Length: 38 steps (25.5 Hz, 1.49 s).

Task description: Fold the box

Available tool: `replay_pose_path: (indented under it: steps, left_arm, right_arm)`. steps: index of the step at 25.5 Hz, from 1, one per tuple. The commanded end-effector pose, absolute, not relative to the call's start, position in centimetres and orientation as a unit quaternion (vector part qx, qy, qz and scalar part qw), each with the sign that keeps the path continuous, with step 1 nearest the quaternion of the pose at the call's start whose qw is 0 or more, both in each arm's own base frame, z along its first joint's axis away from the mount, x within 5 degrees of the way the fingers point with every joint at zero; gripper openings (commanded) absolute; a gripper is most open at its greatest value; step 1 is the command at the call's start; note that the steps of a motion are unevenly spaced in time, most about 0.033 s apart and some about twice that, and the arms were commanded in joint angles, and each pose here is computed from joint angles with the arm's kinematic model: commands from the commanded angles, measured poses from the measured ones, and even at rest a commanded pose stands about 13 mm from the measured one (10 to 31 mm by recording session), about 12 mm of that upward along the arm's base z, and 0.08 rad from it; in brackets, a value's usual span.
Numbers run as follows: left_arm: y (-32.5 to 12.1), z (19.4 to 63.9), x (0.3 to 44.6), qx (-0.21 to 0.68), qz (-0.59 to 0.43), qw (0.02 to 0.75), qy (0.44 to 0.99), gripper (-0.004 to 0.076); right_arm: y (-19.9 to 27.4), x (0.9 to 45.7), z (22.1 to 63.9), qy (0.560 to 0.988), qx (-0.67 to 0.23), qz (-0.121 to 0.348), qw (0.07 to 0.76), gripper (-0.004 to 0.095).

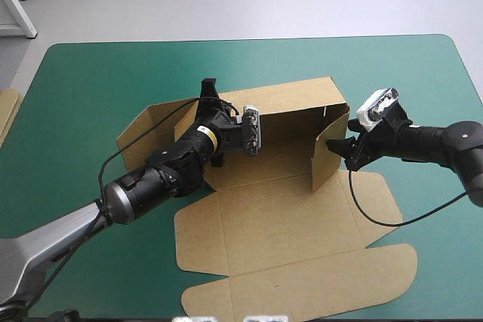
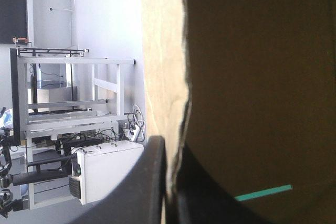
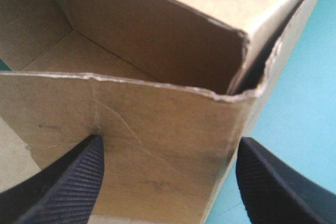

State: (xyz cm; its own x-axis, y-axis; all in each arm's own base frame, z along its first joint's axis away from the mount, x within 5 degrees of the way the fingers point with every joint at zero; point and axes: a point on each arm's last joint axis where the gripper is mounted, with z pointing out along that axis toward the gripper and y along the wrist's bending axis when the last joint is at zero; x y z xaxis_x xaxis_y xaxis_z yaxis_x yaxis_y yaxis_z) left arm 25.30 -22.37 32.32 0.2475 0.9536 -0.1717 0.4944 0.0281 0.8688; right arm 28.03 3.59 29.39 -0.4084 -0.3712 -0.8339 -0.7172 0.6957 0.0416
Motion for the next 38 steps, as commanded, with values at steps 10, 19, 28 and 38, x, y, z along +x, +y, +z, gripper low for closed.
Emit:
replay_pose_path:
  steps: [10,19,28,38]
  left_arm:
    - [-22.7,33.9,24.8,0.630,0.222,0.491,0.560,-0.0010]
    - [-23.3,34.0,24.7,0.633,0.201,0.509,0.548,-0.0010]
    - [-23.8,33.1,25.0,0.641,0.198,0.500,0.548,-0.0010]
    - [-23.9,33.2,25.0,0.643,0.199,0.504,0.540,-0.0010]
  right_arm:
    - [5.4,30.4,29.3,0.822,-0.270,0.169,0.472,0.0622]
    - [5.2,30.8,29.5,0.827,-0.228,0.176,0.483,0.0466]
    - [5.4,30.6,29.4,0.828,-0.225,0.192,0.475,0.0087]
    - [5.5,30.7,29.6,0.827,-0.208,0.206,0.480,-0.0009]
